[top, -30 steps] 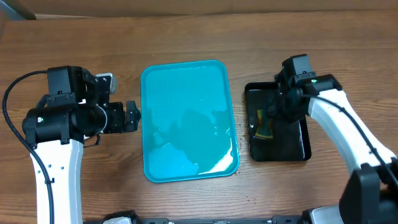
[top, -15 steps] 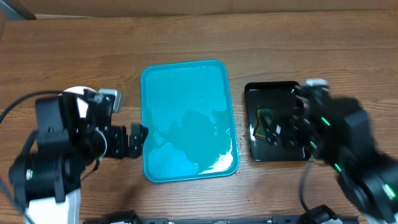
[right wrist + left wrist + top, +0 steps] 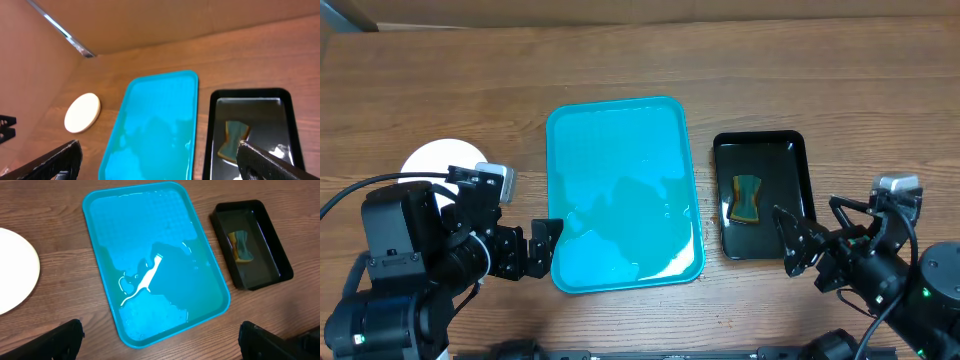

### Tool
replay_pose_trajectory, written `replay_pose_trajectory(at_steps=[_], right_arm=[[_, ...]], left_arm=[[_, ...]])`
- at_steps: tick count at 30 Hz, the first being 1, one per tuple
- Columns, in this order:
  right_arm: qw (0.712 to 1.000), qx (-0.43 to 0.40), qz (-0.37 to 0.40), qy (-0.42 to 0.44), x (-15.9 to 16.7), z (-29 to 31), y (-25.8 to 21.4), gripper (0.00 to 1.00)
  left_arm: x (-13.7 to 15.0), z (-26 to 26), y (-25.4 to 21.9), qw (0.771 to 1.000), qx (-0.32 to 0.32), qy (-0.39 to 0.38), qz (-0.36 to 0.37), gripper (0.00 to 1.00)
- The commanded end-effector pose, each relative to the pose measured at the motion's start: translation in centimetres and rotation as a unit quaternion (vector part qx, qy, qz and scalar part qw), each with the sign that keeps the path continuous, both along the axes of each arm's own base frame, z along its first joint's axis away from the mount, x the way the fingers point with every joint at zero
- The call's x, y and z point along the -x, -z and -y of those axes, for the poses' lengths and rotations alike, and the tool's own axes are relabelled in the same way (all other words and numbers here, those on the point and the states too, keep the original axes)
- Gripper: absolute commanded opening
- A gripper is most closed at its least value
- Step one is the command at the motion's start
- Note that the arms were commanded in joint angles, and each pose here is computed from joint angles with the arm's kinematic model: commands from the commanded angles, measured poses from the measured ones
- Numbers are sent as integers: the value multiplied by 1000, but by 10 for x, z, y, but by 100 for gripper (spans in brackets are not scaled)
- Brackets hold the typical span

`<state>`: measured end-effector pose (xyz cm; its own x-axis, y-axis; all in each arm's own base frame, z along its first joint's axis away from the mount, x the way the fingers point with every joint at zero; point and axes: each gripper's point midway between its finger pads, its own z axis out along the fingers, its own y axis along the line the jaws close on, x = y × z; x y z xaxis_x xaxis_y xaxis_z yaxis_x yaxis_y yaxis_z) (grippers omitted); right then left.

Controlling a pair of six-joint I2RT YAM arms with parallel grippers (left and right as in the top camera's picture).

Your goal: Clean dirty plates on tray and stack at the side

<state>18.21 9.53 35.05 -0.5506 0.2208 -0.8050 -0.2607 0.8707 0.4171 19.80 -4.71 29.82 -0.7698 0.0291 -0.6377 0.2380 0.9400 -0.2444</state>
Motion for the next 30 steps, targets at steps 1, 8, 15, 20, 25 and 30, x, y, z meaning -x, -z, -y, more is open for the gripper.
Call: replay_pose_trajectory(at_steps=[1,8,15,20,25,30], right_arm=[[1000,0,-1,8,1,3,-2,100],[999,17,-34,10,6,6,17,100],[992,17,14,124,-18,47,16,100],[982,3,47,185,-39,70,41,100],[974,-6,87,209,-43,81,74,100],[968,-10,142,205,-45,81,100,100]], left_arm=[[1,1,-2,1000,1,-2,0,100],[1,1,-2,1000,1,-2,0,100],[1,1,-2,1000,1,-2,0,100],[1,1,-2,1000,1,-2,0,100],[1,1,-2,1000,1,-2,0,100],[1,1,-2,1000,1,-2,0,100]])
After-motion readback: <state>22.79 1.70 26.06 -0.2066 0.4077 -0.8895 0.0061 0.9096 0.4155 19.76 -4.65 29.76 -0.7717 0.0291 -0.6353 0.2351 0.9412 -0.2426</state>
